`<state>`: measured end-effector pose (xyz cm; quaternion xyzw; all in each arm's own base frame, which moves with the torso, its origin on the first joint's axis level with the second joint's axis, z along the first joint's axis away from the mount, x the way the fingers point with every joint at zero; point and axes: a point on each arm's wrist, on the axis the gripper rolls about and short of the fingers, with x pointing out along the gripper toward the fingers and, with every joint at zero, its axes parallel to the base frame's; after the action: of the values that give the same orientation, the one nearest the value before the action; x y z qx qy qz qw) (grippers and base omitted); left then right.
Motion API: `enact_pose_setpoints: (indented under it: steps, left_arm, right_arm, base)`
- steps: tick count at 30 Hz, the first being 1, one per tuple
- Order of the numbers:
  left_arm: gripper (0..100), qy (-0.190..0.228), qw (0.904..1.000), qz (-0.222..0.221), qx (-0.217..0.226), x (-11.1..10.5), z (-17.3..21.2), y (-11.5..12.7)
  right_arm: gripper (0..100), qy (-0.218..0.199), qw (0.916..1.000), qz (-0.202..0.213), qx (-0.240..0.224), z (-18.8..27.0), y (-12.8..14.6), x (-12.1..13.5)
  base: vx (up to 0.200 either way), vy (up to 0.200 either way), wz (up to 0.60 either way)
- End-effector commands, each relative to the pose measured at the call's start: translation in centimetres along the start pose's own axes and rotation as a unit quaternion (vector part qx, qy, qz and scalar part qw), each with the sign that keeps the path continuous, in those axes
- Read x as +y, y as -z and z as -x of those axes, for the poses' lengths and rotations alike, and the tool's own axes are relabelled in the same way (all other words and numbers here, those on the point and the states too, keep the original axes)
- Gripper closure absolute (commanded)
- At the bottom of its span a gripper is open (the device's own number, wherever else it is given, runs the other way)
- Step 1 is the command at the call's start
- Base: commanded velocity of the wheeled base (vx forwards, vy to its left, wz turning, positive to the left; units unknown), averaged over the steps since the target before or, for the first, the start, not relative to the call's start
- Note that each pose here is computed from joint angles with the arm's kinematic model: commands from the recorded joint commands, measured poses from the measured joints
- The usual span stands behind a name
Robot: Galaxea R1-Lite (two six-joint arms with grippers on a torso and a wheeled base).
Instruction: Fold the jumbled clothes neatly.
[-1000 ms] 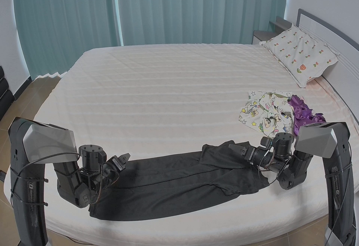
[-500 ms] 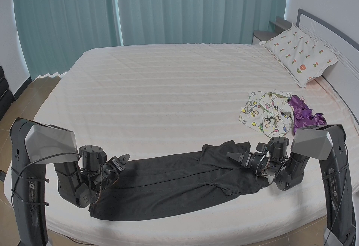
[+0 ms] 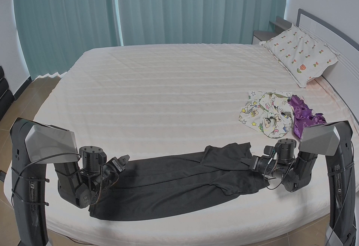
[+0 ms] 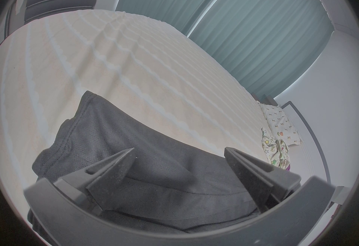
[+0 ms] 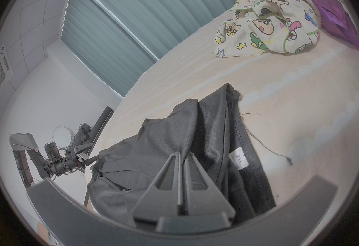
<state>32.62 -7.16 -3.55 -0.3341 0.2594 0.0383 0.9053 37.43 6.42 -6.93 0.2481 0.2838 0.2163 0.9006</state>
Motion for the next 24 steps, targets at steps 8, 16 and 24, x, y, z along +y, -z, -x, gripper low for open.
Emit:
enact_pose_setpoints:
  steps: [8, 16, 24]
  left_arm:
    - [0, 0.004, 1.0000, -0.002, 0.001, -0.3, 0.3, 0.1]
    - [0, 0.046, 0.9988, -0.014, 0.003, -3.2, 1.5, 0.4]
    - [0, 0.059, 0.9962, -0.050, 0.040, -7.6, 1.6, 2.5]
  right_arm:
    - [0, 0.008, 0.9999, -0.004, 0.009, 0.8, -0.3, 0.2]
    - [0, 0.011, 0.9998, -0.001, -0.015, 0.9, -0.8, 0.2]
    - [0, 0.005, 0.9997, 0.003, -0.025, 1.0, -0.8, 0.4]
  base:
    - [0.000, 0.000, 0.00]
    - [0.000, 0.000, 0.00]
    - [0.000, 0.000, 0.00]
